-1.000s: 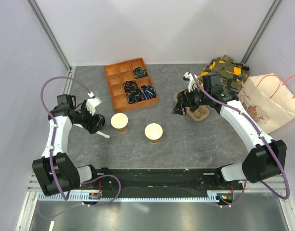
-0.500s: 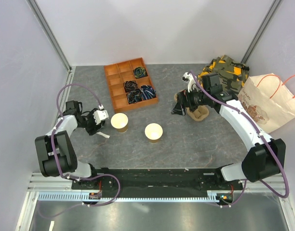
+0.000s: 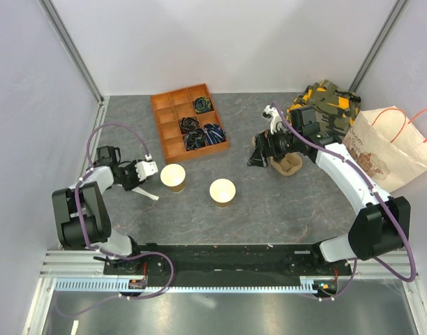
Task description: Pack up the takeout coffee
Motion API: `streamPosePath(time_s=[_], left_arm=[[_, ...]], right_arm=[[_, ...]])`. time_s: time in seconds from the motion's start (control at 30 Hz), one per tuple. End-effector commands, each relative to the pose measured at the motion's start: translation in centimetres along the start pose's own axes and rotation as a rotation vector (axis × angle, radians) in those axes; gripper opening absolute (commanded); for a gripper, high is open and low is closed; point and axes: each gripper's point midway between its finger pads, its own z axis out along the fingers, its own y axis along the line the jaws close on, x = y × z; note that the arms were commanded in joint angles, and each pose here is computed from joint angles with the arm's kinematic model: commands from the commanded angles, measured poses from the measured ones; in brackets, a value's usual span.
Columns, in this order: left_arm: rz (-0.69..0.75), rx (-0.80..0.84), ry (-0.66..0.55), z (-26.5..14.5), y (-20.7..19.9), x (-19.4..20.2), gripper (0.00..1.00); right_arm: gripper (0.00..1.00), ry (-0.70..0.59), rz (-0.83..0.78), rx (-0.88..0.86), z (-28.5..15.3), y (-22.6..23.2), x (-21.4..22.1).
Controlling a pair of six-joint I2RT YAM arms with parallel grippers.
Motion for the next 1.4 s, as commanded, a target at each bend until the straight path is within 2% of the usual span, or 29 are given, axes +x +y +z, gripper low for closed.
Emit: streamPosePath(time_s=[0.0,0.03,0.07,0.17,0.3,0.37,0.5,0.53,0.6,0.63,0.67,0.73,0.83,0.87,0.93,0.97,1.03,1.1,1.2,1.23,1.27,1.3,1.37], left_arm=[[0.043,-0.018,0.013,0.4,0.9,0.5,0.44],[0.039,-0.015,0.015,0.4,0.9,0.6,0.42],[0.041,-0.021,0.019,0.3,1.3,0.5,0.34],[-0.023,-0.040,0.015,-0.3,2.6,0.0,0.21],[-0.160,-0.036,-0.072,-3.0,3.8,-3.5,0.12],[-0.191,-0.043,-0.186,-5.9,4.7,-7.6,0.07],[-0.337,-0.028,-0.425,-12.6,5.2,-15.9,0.04],[-0.325,-0.010,-0.529,-15.1,5.3,-19.1,0.04],[-0.396,0.046,-0.634,-18.4,3.9,-22.7,0.04],[-0.388,0.099,-0.726,-20.3,3.1,-25.2,0.03],[-0.432,0.144,-0.762,-21.7,2.0,-26.7,0.02],[-0.416,0.259,-0.813,-22.8,-0.6,-29.6,0.02],[-0.388,0.443,-0.819,-22.6,-5.7,-33.0,0.02],[-0.466,0.526,-0.809,-22.8,-7.0,-33.6,0.02],[-0.441,0.640,-0.849,-22.8,-9.2,-35.1,0.02],[-0.546,0.736,-0.821,-23.2,-10.3,-35.5,0.02],[-0.498,0.809,-0.852,-23.4,-11.6,-36.3,0.02],[-0.528,0.903,-0.825,-24.0,-13.1,-37.1,0.02],[-0.512,0.984,-0.803,-24.2,-14.7,-37.8,0.02],[-0.517,0.998,-0.796,-24.0,-15.0,-37.7,0.02],[-0.532,1.009,-0.796,-24.0,-15.0,-37.8,0.02],[-0.525,1.013,-0.805,-24.0,-14.9,-37.9,0.02],[-0.541,1.053,-0.797,-23.8,-15.1,-38.0,0.02]], right_arm=[[0.98,-0.016,-0.006,-0.026,0.3,0.2,-0.5],[0.98,-0.017,-0.005,-0.025,0.3,0.1,-0.6],[0.98,-0.019,-0.009,-0.026,0.3,0.1,-0.7],[0.98,-0.032,-0.032,-0.021,0.1,0.1,-1.3],[0.98,-0.056,-0.092,0.017,-0.4,-0.4,-3.0],[0.98,-0.061,-0.142,0.028,-0.7,-0.5,-3.8],[0.98,-0.084,-0.244,0.036,-2.3,0.2,-6.8],[0.98,-0.098,-0.268,0.038,-2.7,0.4,-7.4],[0.98,-0.125,-0.343,0.040,-3.5,1.0,-8.5],[0.98,-0.146,-0.377,0.046,-4.3,1.4,-9.1],[0.98,-0.163,-0.418,0.044,-4.8,1.8,-9.5],[0.98,-0.215,-0.562,0.053,-6.4,2.8,-10.5],[0.98,-0.317,-0.791,0.055,-9.0,5.2,-11.7],[0.97,-0.331,-0.824,0.057,-9.6,5.7,-11.9],[0.95,-0.374,-0.918,0.031,-11.2,7.7,-12.6],[0.95,-0.376,-0.947,0.010,-11.5,8.3,-12.3],[0.94,-0.409,-1.014,-0.067,-12.4,10.6,-11.1],[0.93,-0.415,-1.091,-0.125,-12.9,12.3,-9.0],[0.83,-0.460,-1.192,-0.190,-13.6,14.8,-6.5],[0.69,-0.479,-1.199,-0.180,-13.7,15.1,-6.3],[0.63,-0.553,-1.202,-0.180,-14.2,16.5,-7.2],[0.59,-0.587,-1.209,-0.179,-14.3,16.9,-6.0],[0.54,-0.703,-1.280,-0.153,-15.0,18.6,-6.6]])
